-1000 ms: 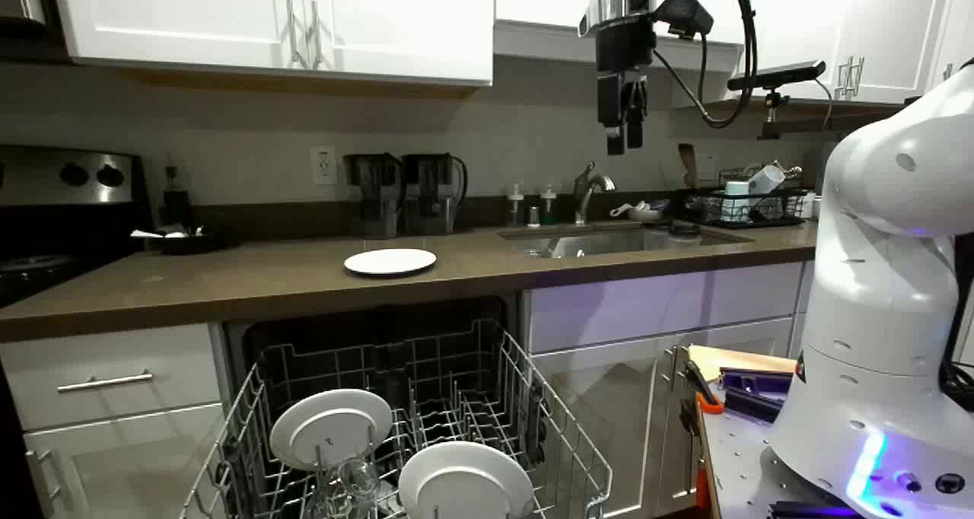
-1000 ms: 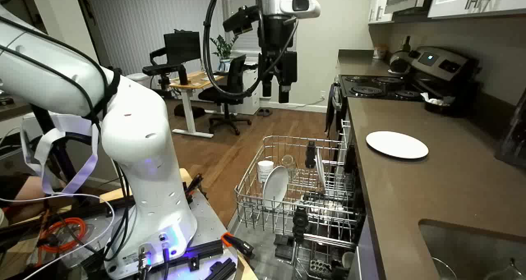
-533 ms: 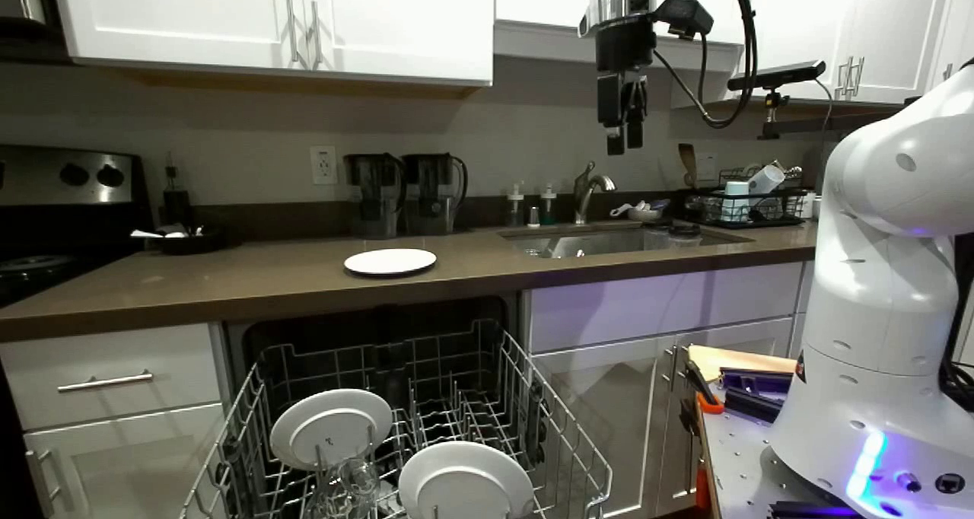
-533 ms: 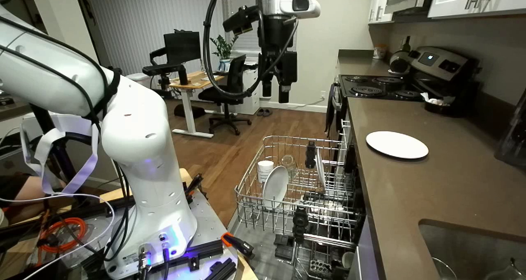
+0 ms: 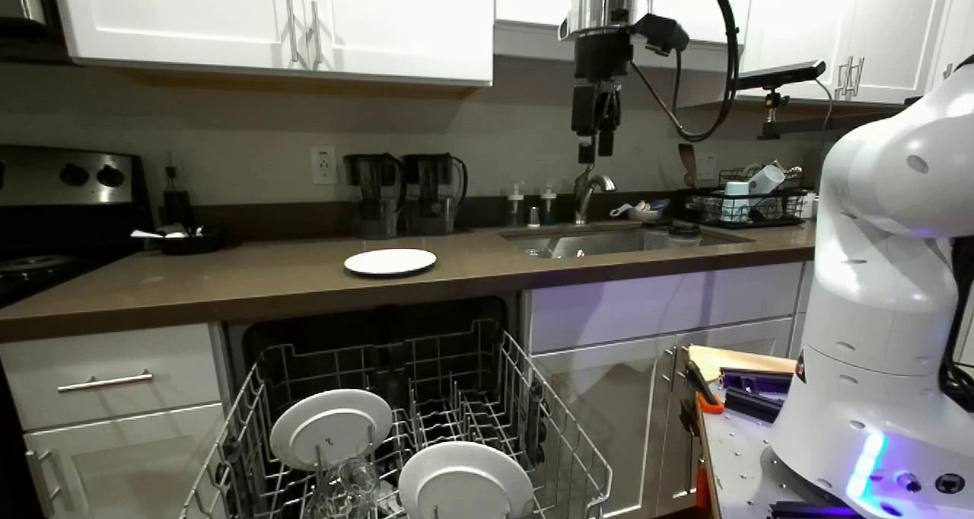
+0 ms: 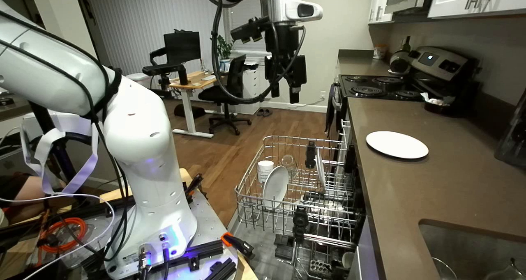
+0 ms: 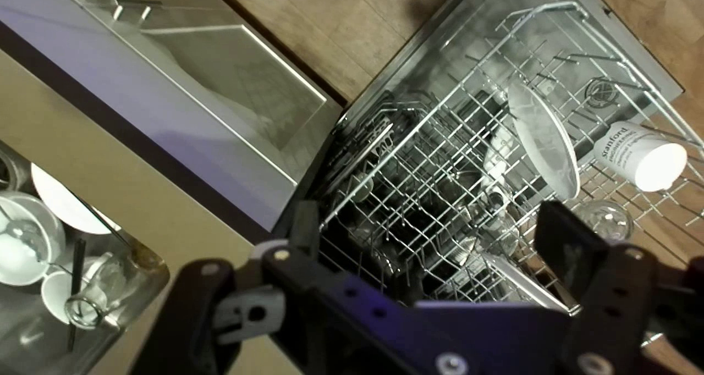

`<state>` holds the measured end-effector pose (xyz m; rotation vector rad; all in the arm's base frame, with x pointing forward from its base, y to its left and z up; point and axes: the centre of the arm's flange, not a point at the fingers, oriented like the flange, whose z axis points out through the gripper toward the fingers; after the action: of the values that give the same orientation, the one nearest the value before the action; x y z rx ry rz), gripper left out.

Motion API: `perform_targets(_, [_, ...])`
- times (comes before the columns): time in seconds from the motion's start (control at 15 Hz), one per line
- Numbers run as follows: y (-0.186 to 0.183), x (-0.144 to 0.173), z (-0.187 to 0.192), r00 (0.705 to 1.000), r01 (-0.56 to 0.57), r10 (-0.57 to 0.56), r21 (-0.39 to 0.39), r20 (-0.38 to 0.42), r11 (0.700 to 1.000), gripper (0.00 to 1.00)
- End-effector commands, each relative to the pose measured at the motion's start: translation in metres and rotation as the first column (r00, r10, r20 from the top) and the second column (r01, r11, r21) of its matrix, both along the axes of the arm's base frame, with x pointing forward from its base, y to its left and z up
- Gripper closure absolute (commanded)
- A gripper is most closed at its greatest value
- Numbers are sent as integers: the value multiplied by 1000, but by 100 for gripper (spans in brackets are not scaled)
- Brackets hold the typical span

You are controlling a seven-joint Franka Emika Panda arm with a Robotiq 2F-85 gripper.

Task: Move the white plate on the right side of the dishwasher to the front

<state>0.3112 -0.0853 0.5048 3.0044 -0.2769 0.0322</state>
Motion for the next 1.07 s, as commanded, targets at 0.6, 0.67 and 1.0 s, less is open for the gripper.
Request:
perform_targets(0.6, [69, 117, -115, 962, -274, 264, 254, 71, 928, 0])
perform_targets(0.67, [75, 124, -127, 957, -289, 284, 252, 57, 923, 0])
perform_targets(1.0, [101, 155, -186, 945, -310, 327, 247, -30, 918, 0])
